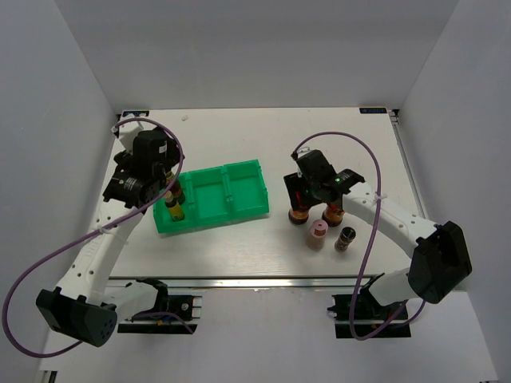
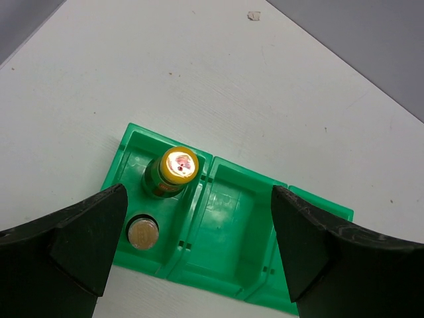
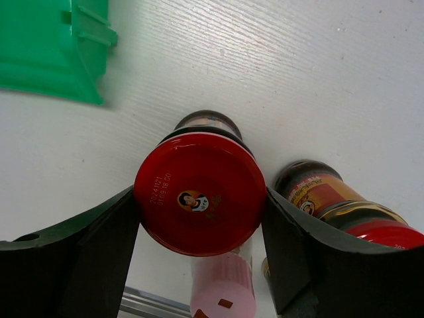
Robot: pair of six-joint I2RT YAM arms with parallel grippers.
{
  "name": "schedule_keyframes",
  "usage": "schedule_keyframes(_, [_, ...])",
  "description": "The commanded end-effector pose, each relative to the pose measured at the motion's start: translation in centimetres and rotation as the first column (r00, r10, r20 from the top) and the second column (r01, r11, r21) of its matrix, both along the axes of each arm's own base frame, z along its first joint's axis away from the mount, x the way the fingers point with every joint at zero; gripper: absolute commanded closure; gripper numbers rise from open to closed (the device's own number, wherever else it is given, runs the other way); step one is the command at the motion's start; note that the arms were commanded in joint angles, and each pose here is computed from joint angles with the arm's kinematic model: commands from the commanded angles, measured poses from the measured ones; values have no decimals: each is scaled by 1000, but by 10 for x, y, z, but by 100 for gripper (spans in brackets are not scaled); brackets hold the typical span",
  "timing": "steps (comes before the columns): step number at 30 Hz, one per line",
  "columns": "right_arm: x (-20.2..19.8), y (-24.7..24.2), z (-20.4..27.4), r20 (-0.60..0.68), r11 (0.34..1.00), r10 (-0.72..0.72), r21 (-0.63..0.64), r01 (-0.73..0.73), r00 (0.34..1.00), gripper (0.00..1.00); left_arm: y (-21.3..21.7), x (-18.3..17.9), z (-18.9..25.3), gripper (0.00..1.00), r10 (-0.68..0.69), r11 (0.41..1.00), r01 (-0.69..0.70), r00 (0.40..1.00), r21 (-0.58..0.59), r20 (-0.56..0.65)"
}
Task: Organize the condiment bottles
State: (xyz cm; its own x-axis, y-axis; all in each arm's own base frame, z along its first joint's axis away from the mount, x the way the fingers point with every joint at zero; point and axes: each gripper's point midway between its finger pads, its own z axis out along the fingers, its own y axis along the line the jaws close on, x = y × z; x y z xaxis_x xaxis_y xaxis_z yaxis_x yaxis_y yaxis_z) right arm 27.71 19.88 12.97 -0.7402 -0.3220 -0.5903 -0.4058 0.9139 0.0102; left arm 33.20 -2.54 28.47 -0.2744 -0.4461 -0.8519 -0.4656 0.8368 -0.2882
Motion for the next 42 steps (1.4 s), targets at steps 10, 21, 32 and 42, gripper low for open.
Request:
schedule_keyframes(10, [21, 41, 100, 214, 972, 67, 205, -112, 975, 57, -2, 1, -8, 2, -25, 1000, 25, 1000, 0, 7])
schedule_keyframes(21, [26, 141, 194, 435, 865, 272, 281, -416, 859, 63, 0, -2, -10, 2, 1, 1000, -1, 1000, -17, 10])
schedule_keyframes(32, [42, 253, 223, 573, 790, 334, 262, -554, 748, 63, 23, -20, 0, 2, 132, 991, -131, 990, -20, 42])
schedule_keyframes(42, [58, 307, 174, 575, 845, 361, 132, -519, 734, 62, 39, -30, 0, 2, 216, 976, -216, 976, 14, 36])
